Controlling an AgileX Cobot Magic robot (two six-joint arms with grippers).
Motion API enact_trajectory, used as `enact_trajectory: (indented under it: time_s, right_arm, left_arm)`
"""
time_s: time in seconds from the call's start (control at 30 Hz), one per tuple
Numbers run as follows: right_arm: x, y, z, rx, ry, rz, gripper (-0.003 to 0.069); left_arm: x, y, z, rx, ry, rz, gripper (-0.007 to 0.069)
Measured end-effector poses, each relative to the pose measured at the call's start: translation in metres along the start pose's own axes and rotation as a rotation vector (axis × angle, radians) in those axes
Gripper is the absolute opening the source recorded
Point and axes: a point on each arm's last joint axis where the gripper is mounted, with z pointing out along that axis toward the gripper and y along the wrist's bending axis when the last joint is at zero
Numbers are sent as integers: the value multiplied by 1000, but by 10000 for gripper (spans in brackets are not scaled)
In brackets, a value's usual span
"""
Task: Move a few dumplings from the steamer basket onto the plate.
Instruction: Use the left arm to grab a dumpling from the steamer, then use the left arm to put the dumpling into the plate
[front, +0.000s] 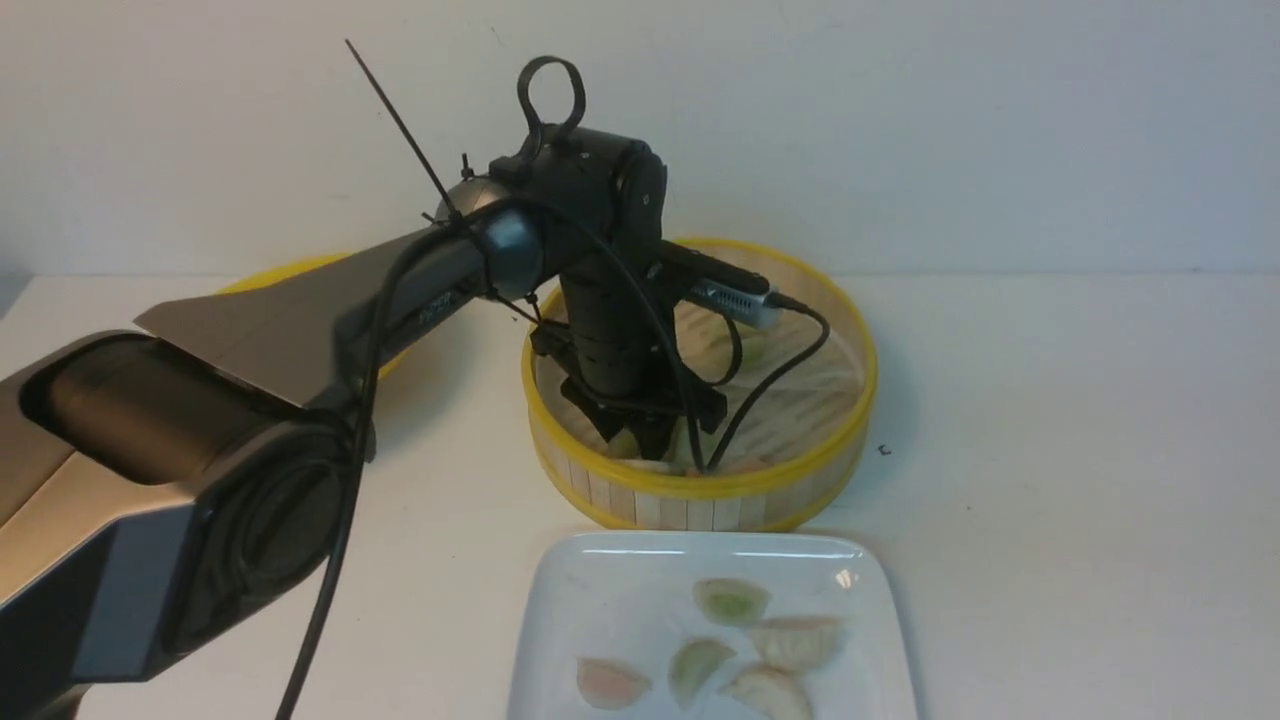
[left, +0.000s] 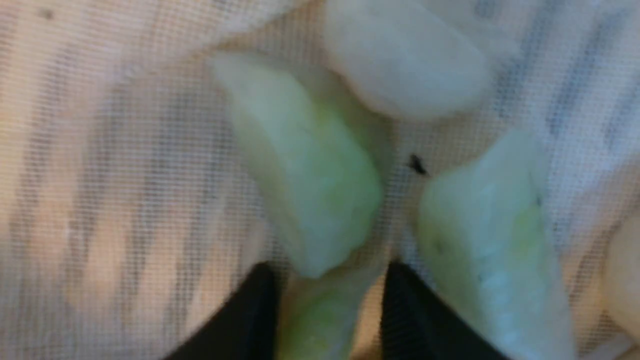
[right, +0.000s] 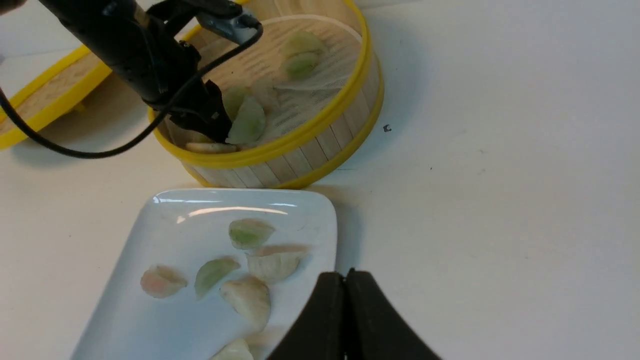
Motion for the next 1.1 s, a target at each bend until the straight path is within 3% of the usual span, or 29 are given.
enact_trajectory:
  time_s: [0.07,0.23,0.43,0.53,0.63,0.67,0.83,0.93,1.1]
  right_arm:
    - [0,0,0,-2,1,1,-15]
    - [0,0,0,-2,1,-5,-15]
    - [1,0,0,-3,9,-5,-15]
    - [1,0,0,-3,10,-6,-15]
    - [1,0,0,-3,11,-6,-15]
    - [1,0,0,-3,11,-6,-15]
    - [-5,0,9,-3,58,12,-15]
    - [-20,-1,25,-2,147,14,-15]
    - [-53,-2,54,-14,290,-46,-15]
  left_arm:
    - [-1,0,-1,0,-3,0,134]
    - [-5,1,-15,-23,-28,12,142]
    - [-6,-4,-79,-44,-166,26,142]
    - [8,-9,-135,-46,-264,18,142]
    - [38,-14,-158,-24,-251,-1,142]
    - [38,-14,-158,-24,-251,-1,142]
    - [120,-34,-138,113,-78,-58,142]
    - [140,-55,-109,181,-68,-68,141]
    - [164,-79,-67,200,28,-14,141]
